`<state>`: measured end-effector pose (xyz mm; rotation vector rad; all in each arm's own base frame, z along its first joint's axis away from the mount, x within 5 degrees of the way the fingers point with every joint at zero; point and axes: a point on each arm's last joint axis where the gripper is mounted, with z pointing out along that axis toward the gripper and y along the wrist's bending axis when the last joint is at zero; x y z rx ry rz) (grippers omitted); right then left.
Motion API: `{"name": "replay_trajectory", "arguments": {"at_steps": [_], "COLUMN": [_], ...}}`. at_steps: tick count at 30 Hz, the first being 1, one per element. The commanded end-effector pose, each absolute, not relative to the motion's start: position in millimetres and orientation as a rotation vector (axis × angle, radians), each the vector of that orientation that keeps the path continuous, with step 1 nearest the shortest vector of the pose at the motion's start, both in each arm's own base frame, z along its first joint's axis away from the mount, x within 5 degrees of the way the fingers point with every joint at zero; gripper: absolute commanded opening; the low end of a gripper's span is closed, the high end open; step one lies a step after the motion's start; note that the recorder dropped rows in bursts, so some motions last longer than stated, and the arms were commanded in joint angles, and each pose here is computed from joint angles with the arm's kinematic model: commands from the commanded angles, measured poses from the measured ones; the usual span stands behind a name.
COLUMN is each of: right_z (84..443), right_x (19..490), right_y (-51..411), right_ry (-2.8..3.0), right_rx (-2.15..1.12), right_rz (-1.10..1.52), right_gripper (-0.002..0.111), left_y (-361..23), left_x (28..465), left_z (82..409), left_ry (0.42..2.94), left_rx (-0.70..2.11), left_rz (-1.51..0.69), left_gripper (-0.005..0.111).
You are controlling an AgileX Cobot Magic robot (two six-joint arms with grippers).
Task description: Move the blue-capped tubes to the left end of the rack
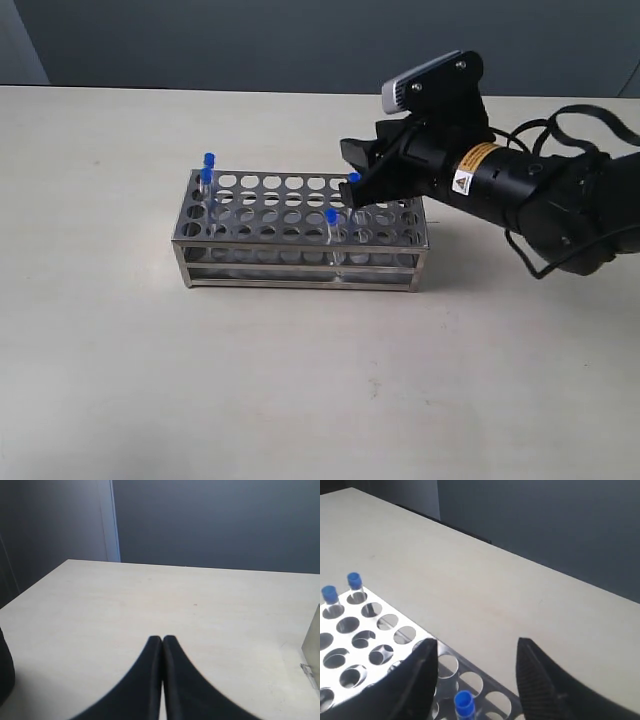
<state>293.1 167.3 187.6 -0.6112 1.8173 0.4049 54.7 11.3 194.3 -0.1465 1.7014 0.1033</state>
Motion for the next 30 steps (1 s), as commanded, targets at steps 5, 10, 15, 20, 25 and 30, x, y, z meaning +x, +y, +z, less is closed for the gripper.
{"name": "replay_trajectory", "arguments": {"at_steps": [5,10,15,20,25,30], "right_z": [161,143,129,126,144,185], "right_x": [301,303,304,306,306,303], "right_y": [170,171,171,170,171,168], "right_ry": [1.802,1.839,1.873,1.883,1.789,1.651], "right_rx": [-0.572,-0.577,-0.557,-0.520,-0.499,-0.549], "right_rz": [0.436,0.437,0.435,0.432,0.453,0.391], "right_gripper": [0.048,0.048,0.048,0.022,0.000,0.000], "left_y": [11,11,11,11,11,11], "left_x": [55,55,55,55,55,55], "left_z": [193,193,193,193,193,193], "left_ry": [1.704,1.704,1.704,1.704,1.704,1.704], "left_rx": [-0.142,-0.142,-0.142,-0.142,-0.142,-0.142], "left_rz": [0.095,0.095,0.095,0.095,0.095,0.095], "left_gripper": [0.000,0.000,0.000,0.000,0.000,0.000]}}
